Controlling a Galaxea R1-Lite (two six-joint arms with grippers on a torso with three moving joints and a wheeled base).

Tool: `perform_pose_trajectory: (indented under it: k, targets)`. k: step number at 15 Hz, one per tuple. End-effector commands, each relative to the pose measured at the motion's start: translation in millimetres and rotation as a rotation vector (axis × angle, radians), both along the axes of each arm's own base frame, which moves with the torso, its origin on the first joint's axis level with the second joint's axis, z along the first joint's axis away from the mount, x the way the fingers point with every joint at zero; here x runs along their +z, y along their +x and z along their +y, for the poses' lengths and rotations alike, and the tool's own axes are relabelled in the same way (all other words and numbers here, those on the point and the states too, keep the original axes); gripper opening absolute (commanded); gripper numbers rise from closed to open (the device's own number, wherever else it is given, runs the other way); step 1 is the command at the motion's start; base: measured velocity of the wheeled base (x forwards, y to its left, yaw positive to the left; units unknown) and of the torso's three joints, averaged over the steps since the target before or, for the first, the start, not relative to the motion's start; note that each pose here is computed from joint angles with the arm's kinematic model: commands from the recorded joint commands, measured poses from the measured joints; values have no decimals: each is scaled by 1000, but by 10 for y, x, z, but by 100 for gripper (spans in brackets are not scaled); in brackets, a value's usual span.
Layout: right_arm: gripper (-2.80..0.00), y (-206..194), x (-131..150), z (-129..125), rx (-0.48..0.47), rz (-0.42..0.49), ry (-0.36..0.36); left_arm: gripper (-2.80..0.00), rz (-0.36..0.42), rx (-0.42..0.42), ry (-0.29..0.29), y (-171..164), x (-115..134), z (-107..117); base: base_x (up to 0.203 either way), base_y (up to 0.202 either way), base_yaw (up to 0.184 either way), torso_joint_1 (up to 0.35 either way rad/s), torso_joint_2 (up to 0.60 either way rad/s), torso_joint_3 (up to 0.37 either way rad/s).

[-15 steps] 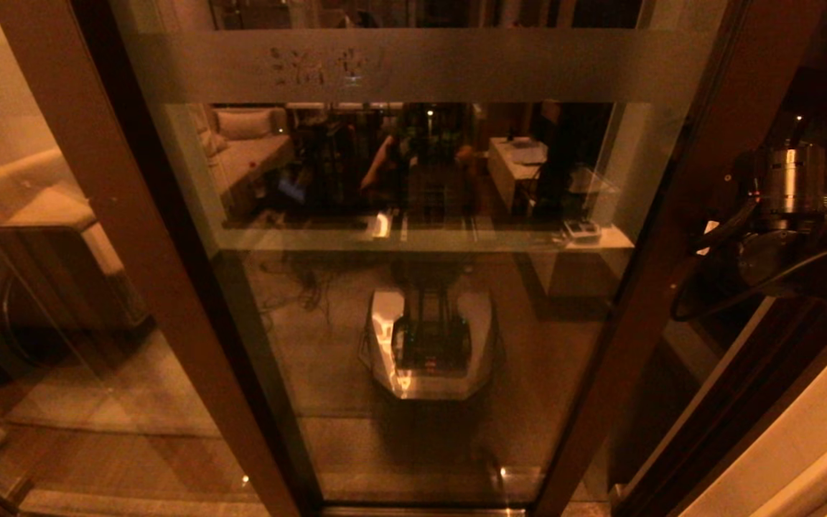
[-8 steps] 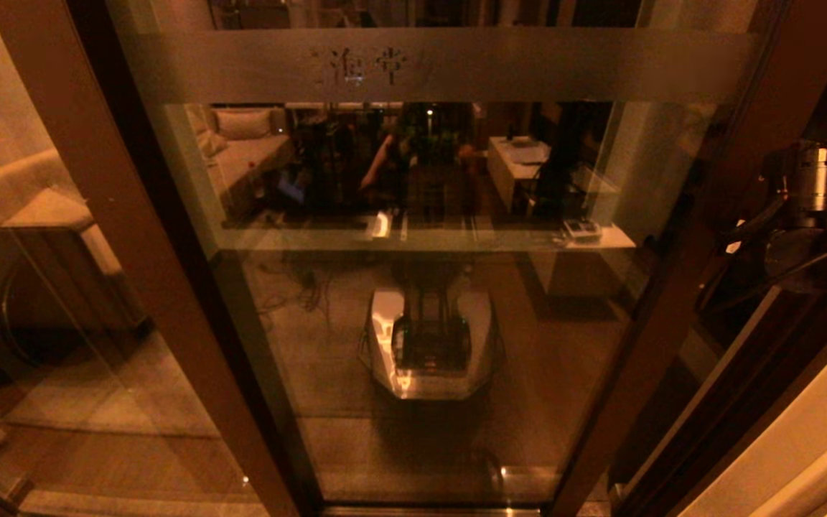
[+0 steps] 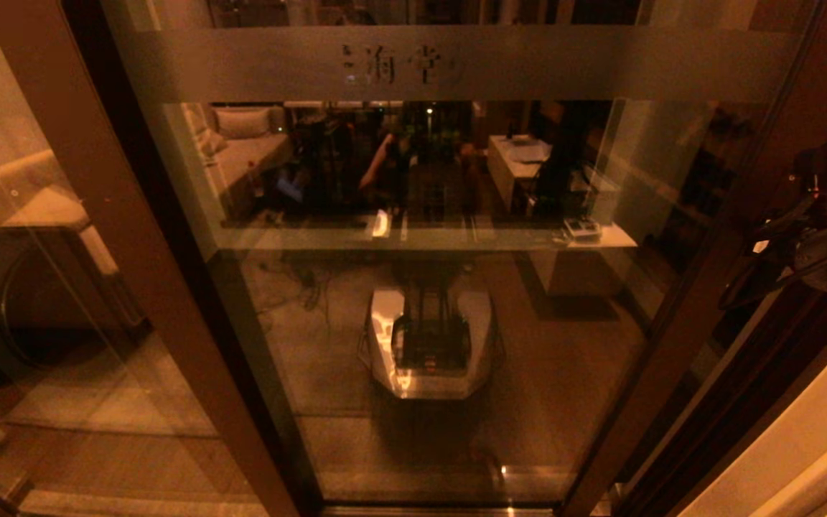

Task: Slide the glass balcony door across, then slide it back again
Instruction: Close the slid door

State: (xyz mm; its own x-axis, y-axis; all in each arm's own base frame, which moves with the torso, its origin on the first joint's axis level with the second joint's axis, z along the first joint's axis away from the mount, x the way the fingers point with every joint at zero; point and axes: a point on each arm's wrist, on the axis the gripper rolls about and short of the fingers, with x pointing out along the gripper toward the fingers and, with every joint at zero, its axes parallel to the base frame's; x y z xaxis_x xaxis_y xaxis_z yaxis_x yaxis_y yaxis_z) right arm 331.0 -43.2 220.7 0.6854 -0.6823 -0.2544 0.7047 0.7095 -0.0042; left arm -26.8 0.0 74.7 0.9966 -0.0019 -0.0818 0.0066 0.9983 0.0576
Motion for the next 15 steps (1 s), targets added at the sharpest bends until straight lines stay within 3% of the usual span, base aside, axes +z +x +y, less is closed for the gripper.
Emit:
perform_pose_trajectory:
  k: [1,15]
  targets:
    - [0,-16,-2,-107,-11,3,7,-280,1,0,0,0,-2,0,0,0,0,0,0,0]
    - [0,-110,-51,-403,34,-34,-60,-280,1,0,0,0,-2,0,0,0,0,0,0,0]
